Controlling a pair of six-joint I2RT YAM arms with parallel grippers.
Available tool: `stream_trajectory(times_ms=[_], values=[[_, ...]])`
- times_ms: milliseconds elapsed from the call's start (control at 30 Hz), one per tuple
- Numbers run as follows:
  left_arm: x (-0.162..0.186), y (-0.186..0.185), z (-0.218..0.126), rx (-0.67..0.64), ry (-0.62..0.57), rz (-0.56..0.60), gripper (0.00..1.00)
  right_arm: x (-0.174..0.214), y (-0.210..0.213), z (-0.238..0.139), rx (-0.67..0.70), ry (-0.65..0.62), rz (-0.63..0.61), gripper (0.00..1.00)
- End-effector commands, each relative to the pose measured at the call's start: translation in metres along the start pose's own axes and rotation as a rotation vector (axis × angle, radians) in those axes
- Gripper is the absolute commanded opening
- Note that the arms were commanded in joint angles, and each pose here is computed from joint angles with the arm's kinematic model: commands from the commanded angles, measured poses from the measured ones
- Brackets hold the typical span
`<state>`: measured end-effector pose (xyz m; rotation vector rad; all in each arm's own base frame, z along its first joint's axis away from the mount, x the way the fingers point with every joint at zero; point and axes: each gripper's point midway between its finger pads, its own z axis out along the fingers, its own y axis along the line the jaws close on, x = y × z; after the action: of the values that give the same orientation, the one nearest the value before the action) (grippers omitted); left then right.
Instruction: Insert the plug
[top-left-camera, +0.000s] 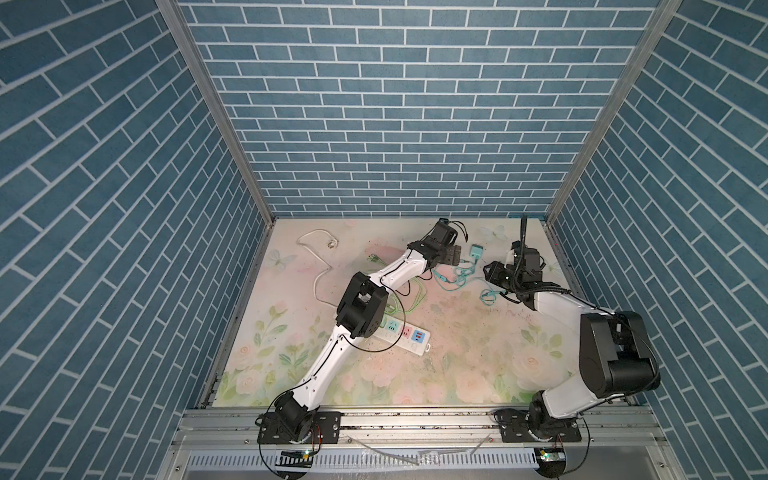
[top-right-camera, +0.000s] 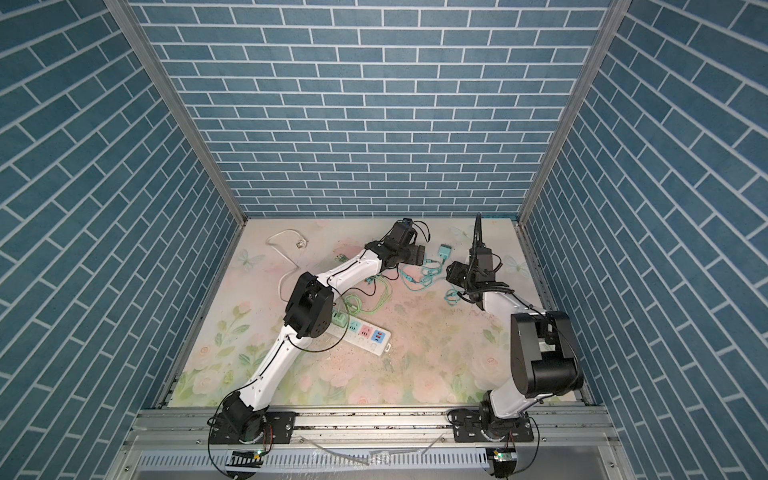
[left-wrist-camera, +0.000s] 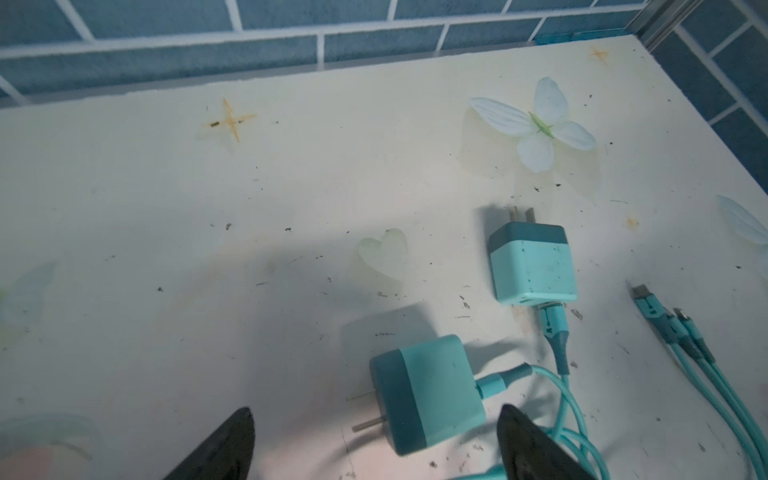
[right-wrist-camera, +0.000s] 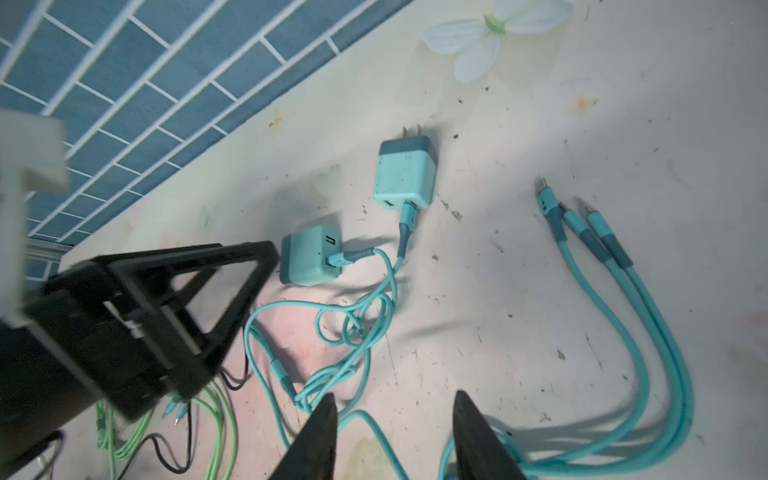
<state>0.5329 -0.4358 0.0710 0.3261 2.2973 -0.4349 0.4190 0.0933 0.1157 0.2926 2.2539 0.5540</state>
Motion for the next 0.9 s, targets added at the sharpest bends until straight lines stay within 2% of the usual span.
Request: stream_trajectory(times_ms=[0,233,533,733,867], values=[[-0.005,-0.013,0.007,-0.002,-0.036,-0.033,0.91,-0.003,0.007,-0.013,-0.032,-0.032,-0.004,0.45],[0.010,-0.020,0.023,-0.013,-0.017,-0.050,0.90,-0.003,0.014,-0.028,-0.068,-0.050,-0.017,0.45],[0.019,-0.011,0.029,-0.083,-0.020,-0.111,0.83,0.005,0.016,-0.042,-0.091,-0.055,-0.030,0.43],[0.029,-0.005,0.027,-0.116,0.030,-0.135,0.76,0.005,0.020,-0.054,-0.103,-0.068,-0.036,0.42],[0.038,-0.003,0.028,-0.125,0.059,-0.137,0.76,0.002,0.024,-0.063,-0.117,-0.087,-0.040,0.42]])
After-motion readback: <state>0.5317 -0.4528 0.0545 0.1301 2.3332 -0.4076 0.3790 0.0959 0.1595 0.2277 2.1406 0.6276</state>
